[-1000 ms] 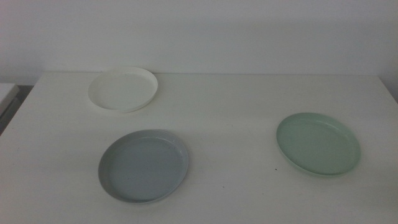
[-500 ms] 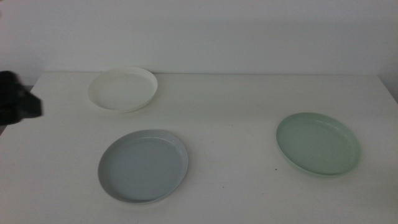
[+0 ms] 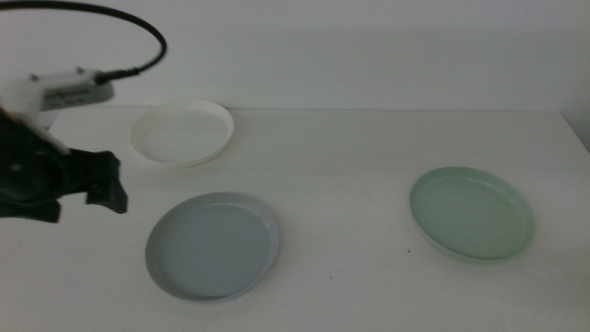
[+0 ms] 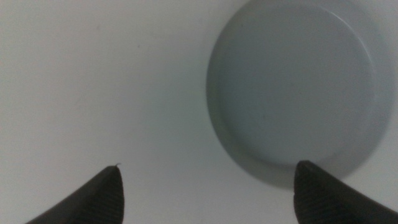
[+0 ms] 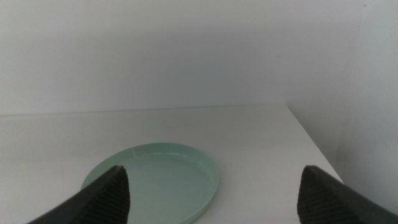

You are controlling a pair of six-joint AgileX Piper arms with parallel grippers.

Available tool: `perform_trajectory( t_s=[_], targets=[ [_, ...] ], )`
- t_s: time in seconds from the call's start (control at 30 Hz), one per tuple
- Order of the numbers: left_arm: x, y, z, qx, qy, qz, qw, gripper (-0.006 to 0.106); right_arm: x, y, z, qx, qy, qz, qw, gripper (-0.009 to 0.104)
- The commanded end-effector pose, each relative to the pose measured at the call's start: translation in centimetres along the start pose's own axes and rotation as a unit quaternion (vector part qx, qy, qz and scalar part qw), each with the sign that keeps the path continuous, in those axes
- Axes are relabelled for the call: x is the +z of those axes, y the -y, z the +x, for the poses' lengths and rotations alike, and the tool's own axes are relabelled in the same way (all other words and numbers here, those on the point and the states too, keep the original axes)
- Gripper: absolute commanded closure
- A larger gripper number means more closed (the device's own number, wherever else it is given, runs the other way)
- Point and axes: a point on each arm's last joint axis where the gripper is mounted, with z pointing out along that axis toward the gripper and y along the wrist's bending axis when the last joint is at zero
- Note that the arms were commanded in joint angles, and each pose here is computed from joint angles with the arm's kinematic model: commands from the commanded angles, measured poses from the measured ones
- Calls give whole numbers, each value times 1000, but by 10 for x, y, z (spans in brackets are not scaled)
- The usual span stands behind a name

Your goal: Stack the three bowls on top of each other.

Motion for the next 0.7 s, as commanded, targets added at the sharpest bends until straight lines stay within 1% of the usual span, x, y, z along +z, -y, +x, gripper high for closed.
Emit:
perform_trajectory(
  t_s=[0.0,0.03,0.13,0.37,0.53,0.67],
  targets=[
    [16,3,-11,10,3,5,1000,7,0,0,0,-7,4,-1,1000,2],
    [25,4,-14,23,0,0,1000,7,0,0,0,-7,4,-1,1000,2],
    [48,10,-18,39,-16,-11,999,7,0,0,0,-7,4,-1,1000,2],
    [98,13,-23,34,-60,-12,998,7,0,0,0,-7,4,-1,1000,2],
    [124,10,-23,27,-80,-16,996,7,0,0,0,-7,4,-1,1000,2],
    [140,7,-23,23,-90,-19,995,9,0,0,0,-7,4,-1,1000,2]
  ],
)
